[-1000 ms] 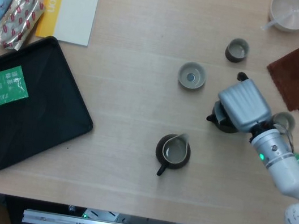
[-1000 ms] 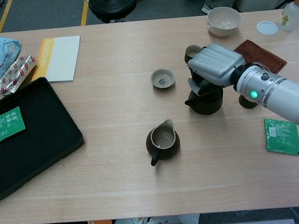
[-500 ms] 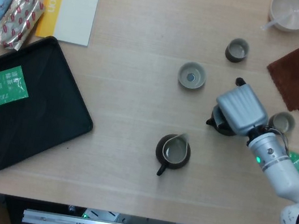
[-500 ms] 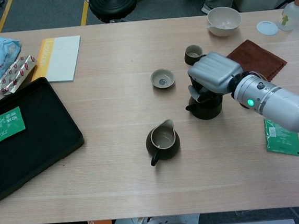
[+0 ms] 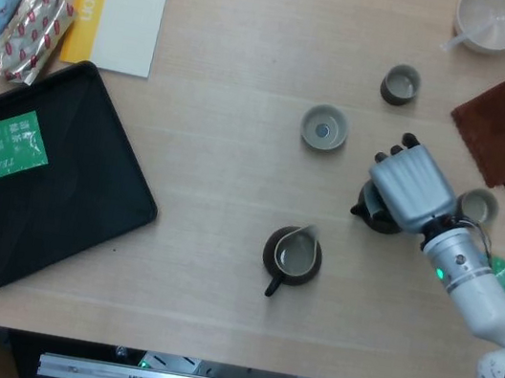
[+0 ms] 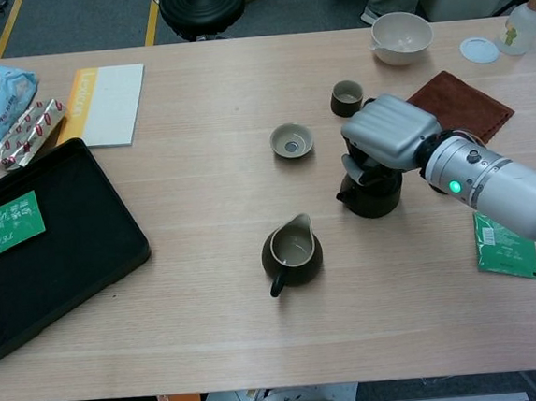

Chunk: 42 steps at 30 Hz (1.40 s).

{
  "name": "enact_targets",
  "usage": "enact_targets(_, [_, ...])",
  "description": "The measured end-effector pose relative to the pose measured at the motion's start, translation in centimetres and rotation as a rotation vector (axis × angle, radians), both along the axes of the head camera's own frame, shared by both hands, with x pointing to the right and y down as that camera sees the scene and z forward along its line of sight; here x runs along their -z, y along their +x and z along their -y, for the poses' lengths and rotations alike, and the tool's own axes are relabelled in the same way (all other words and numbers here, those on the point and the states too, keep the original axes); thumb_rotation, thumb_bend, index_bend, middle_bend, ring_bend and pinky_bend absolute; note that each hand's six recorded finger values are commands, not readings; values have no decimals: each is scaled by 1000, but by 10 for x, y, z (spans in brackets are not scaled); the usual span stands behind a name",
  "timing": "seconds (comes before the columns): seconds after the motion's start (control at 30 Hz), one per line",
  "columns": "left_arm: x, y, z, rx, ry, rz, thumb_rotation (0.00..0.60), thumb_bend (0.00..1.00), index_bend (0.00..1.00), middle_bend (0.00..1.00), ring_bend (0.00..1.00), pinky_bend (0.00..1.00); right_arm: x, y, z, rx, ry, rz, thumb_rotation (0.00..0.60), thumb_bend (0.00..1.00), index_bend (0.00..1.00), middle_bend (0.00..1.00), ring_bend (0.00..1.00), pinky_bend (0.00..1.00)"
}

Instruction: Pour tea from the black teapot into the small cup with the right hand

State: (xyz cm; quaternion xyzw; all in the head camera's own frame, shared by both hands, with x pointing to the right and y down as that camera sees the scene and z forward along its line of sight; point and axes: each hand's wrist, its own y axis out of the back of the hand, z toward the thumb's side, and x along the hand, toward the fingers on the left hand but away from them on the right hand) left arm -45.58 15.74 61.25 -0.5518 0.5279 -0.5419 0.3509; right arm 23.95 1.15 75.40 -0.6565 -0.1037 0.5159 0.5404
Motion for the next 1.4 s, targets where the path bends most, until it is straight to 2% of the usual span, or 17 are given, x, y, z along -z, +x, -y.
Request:
enact_targets(0.17, [0,0,1,-2,1,0,600,392,146,192,137,130,1,1,-1,2,3,-3,404,566,588,437,371,251])
enact_targets(0.47, [-1,0,1,-2,-2,-1,600,392,146,192,138,130,-1,4,-4,12,11,-18,404,527,535,362,289,223])
enact_targets(0.7, [-1,1,1,-3,-1,-1,600,392,146,192,138,130,0,3,-7,12,9,-7,404,454,390,274,199,202])
enact_targets(0.87, [-1,1,1,-4,-1,-2,600,392,146,192,138,130,2,4,-9,7,5,-1,403,322,324,243,161,179])
enact_targets(1.03, [-1,1,0,-5,0,-2,600,392,146,192,138,130,3,6,-9,-5,1,11,395,83,280,225,141,171])
enact_targets(1.1, [-1,1,0,-6,0,-2,600,392,146,192,138,130,4,7,-9,-12,0,17,385,31,278,225,138,167])
enact_targets(1.23, [-1,2,1,-9,-1,-2,600,392,146,192,138,130,6,9,-7,-22,-3,24,357,0,274,224,127,150])
enact_targets(1.4, [-2,3,2,-13,-3,-2,600,392,146,192,137,130,6,11,-7,-43,-16,39,265,0,273,222,120,127])
